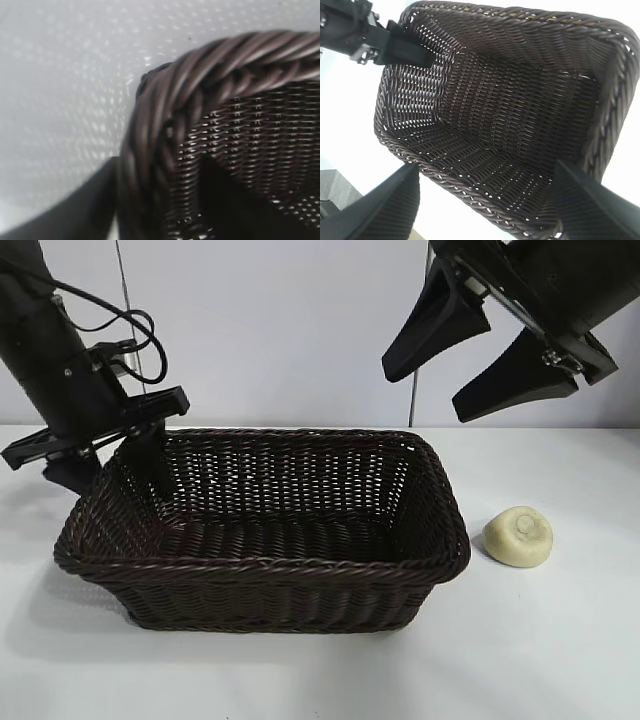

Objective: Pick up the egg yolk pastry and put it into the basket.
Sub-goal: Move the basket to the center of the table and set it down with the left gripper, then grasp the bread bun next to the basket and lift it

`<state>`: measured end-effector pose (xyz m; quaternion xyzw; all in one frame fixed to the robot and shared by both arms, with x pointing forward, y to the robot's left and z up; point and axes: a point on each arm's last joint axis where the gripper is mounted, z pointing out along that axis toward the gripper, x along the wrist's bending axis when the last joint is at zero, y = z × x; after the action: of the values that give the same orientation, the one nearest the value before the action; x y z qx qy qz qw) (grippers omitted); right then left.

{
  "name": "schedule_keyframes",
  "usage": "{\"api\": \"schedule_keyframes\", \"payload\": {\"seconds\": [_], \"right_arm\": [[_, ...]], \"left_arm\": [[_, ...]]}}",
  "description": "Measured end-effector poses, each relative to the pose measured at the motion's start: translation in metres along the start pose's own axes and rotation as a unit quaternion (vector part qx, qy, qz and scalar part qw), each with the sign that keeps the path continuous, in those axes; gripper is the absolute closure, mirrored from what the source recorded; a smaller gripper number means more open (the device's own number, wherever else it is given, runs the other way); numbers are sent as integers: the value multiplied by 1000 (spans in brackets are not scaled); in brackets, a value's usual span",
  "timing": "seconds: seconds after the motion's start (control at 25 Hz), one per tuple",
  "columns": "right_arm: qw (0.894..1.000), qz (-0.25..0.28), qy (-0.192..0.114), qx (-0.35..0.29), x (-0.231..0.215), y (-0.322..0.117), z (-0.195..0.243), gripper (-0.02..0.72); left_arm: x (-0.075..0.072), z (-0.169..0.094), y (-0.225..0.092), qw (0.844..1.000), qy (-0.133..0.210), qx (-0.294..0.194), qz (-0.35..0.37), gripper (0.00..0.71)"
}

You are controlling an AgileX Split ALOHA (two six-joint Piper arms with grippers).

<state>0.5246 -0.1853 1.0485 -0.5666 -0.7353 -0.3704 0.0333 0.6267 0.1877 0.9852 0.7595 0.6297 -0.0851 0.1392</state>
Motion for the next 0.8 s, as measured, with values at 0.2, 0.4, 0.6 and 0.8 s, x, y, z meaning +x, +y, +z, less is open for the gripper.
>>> {"api": "schedule_keyframes", "payload": {"seconds": [0.2, 0.4, 0.6, 0.8], "right_arm": [[1000, 0, 0, 0, 0, 0, 0, 167], [1000, 0, 0, 0, 0, 0, 0, 167], [1000, 0, 0, 0, 0, 0, 0, 167], [1000, 0, 0, 0, 0, 0, 0, 167]], "left_arm": [[-3, -34, -4, 998, 39, -23, 32, 145], [7, -38, -4, 994, 102, -25, 35, 145], [27, -44, -2, 986, 159, -32, 25, 145], [66, -57, -4, 984, 170, -38, -26, 145]]}}
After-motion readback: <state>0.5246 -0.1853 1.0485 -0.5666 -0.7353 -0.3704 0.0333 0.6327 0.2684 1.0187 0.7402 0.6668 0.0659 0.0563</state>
